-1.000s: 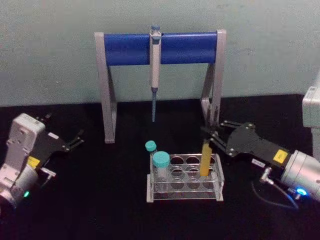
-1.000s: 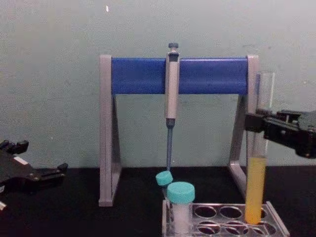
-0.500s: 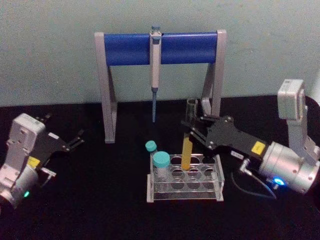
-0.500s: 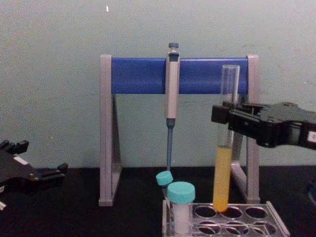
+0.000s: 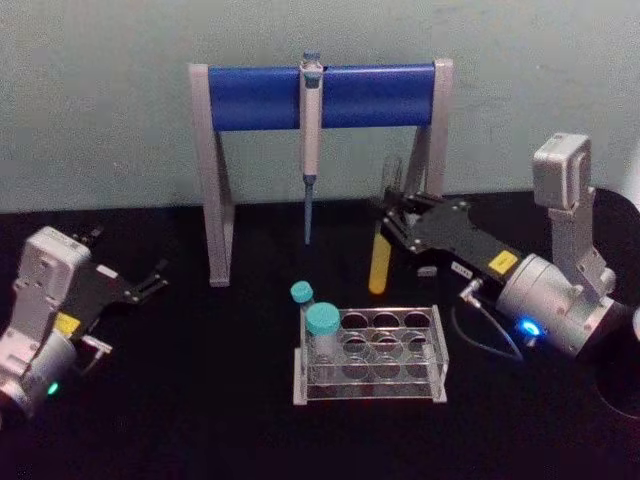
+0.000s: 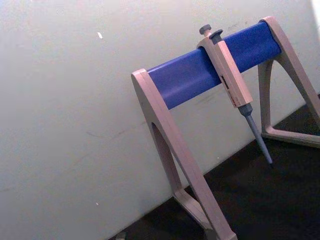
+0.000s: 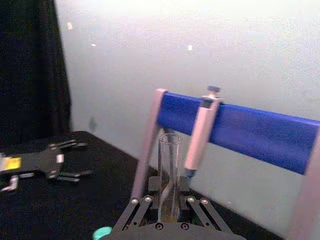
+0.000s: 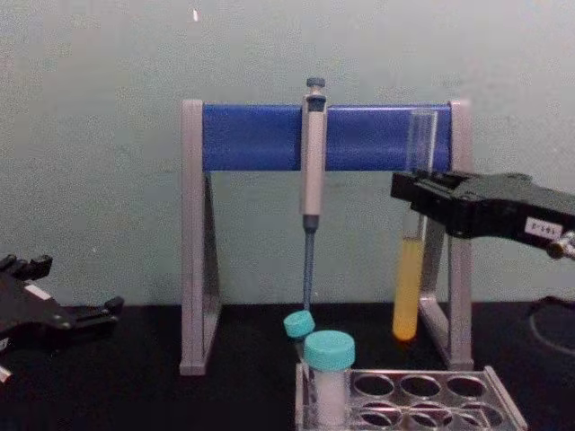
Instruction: Pick up the test tube from the test tube rack, shake it, then place it back into the test tube rack.
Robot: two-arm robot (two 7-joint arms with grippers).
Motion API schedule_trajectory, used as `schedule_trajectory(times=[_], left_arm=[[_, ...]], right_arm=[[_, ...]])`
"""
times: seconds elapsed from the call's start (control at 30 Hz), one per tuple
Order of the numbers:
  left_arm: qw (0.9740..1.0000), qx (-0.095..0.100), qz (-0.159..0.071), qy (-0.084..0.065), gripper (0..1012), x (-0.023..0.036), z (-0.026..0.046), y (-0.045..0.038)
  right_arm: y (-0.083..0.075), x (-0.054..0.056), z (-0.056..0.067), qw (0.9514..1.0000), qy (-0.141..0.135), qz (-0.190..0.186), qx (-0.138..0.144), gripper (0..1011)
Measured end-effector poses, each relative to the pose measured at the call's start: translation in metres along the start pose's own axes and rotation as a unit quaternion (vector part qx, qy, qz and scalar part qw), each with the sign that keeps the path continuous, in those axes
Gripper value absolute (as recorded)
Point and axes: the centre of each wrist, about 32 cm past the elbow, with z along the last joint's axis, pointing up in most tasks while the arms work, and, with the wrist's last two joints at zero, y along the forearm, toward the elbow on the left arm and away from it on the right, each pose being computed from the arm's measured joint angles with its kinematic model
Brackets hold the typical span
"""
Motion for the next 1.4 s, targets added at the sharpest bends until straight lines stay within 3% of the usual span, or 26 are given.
schedule_trajectory(times=[0.23,0.53,0.87,1.1,1.4], left_arm=[[1.0,0.0,0.0,0.0,1010,0.0,0.0,0.0],[1.0,0.0,0.0,0.0,1010,0.0,0.0,0.0],[1.0,0.0,0.0,0.0,1010,0.0,0.0,0.0],[1.0,0.0,0.0,0.0,1009,0.0,0.0,0.0],[1.0,0.0,0.0,0.0,1010,0.0,0.0,0.0]], right_arm=[[-0.004,0.002,-0.001,0.9994,0.001,-0.034,-0.004,220],[-0.014,0.003,-0.001,0.999,-0.001,-0.044,-0.007,220],[-0.034,0.001,0.001,0.9988,-0.004,-0.048,-0.009,220],[-0.051,-0.011,0.003,0.9996,0.001,-0.028,-0.01,220],[-0.057,-0.026,0.003,0.9999,0.01,0.003,-0.012,220]])
